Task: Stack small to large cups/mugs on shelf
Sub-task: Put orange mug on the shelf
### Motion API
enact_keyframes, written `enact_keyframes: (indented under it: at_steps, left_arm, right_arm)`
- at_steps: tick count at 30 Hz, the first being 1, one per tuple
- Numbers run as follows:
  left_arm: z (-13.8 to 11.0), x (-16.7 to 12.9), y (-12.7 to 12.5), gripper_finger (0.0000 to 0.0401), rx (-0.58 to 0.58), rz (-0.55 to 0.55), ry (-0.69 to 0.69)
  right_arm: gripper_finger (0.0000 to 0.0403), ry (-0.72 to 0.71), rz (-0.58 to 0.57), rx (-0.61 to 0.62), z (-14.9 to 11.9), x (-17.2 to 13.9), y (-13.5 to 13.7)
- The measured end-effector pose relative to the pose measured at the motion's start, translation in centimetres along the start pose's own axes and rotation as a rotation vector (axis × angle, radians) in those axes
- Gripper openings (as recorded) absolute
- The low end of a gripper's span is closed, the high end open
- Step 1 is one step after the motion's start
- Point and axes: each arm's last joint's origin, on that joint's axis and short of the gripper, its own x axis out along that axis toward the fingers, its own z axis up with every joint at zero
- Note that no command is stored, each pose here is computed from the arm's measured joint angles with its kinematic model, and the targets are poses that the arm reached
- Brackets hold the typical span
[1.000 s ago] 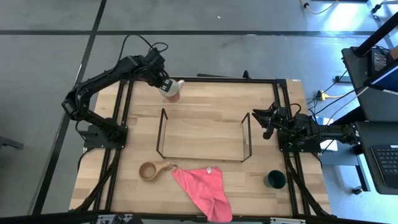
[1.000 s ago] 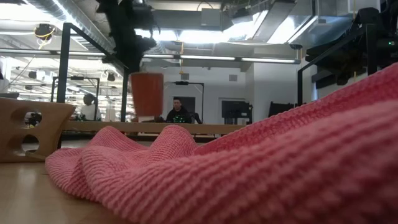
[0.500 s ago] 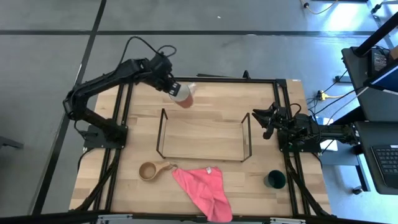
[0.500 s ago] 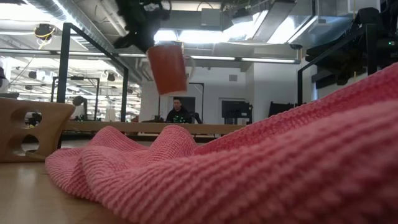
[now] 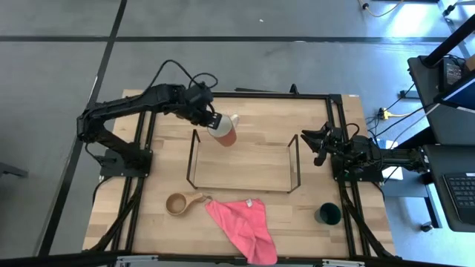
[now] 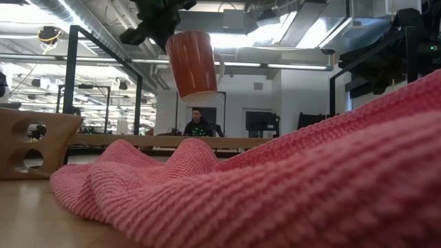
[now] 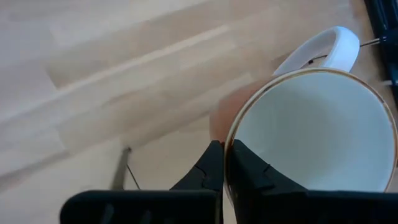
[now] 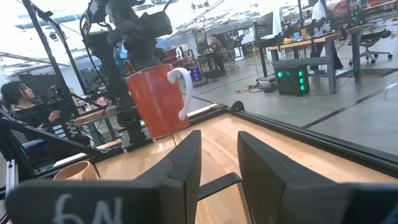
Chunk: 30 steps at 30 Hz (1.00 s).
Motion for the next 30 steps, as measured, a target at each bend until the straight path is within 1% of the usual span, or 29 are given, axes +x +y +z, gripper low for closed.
enact_keyframes:
  at_steps: [3, 9, 15, 18, 22, 27, 30]
  left_arm:
    - [-1.0, 0.0, -0.6, 0.0002, -0.039, 0.006, 0.017]
    - [-3.1, -0.2, -0.9, 0.0002, -0.119, 0.071, 0.086]
    - [-4.1, -0.3, -1.3, 0.0002, -0.203, 0.091, 0.088]
    - [-4.5, 0.1, -1.7, 0.0002, -0.225, 0.104, 0.1]
    - [-4.8, 1.4, -2.2, 0.0002, -0.212, 0.131, 0.131]
    - [-4.7, 3.0, -2.6, 0.0002, -0.162, 0.151, 0.164]
    - [-4.7, 3.5, -2.7, 0.0002, -0.086, 0.15, 0.189]
  right_arm:
    - [0.0106, 0.0, 0.0, 0.001, 0.0, 0.0, 0.0]
    - [0.0106, 0.0, 0.0, 0.001, 0.0, 0.0, 0.0]
    - [0.0106, 0.001, 0.0, 0.001, 0.0, 0.0, 0.0]
    - [0.0106, 0.0, 0.0, -0.001, 0.0, 0.0, 0.0]
    - [0.0106, 0.0, 0.0, 0.0, 0.0, 0.0, 0.0]
    - [0.0106, 0.0, 0.0, 0.001, 0.0, 0.0, 0.0]
    - [0.0106, 0.0, 0.0, 0.0, 0.0, 0.0, 0.0]
